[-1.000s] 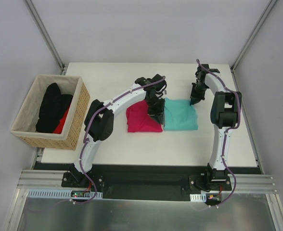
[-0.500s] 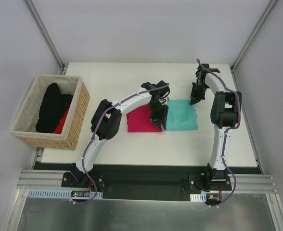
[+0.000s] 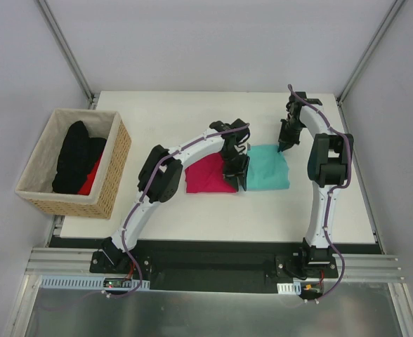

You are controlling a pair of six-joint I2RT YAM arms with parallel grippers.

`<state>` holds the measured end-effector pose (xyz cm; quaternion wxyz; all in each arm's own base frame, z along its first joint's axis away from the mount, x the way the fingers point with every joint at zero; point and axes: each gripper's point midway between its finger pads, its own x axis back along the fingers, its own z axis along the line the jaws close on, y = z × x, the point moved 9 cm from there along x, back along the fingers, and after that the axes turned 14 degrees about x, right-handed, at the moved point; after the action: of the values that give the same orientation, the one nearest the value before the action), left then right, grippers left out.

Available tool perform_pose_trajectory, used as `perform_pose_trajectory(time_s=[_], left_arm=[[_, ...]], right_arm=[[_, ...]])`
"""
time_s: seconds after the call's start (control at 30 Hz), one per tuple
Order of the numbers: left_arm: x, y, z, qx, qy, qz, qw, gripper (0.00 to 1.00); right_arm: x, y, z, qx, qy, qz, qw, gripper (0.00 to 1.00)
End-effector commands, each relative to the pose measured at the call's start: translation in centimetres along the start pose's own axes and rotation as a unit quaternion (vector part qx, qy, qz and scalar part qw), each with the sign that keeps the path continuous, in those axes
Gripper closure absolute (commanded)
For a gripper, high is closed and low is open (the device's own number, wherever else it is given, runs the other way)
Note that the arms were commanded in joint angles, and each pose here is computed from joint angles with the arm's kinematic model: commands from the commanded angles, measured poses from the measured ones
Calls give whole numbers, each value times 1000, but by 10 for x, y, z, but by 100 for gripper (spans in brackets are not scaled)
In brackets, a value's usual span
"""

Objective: Fold and stack the t-shirts
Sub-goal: Put the neatly folded tshirt into the corner of the board with both arms

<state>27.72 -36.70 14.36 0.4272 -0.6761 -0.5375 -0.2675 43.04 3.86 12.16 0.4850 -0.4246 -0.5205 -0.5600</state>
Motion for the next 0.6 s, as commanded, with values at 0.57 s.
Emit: perform_pose_trajectory(time_s=[0.57], left_arm=[[-15,28,11,15,-28,40,999,64]], right_arm=[[23,7,-3,-2,3,-19,1000,99]])
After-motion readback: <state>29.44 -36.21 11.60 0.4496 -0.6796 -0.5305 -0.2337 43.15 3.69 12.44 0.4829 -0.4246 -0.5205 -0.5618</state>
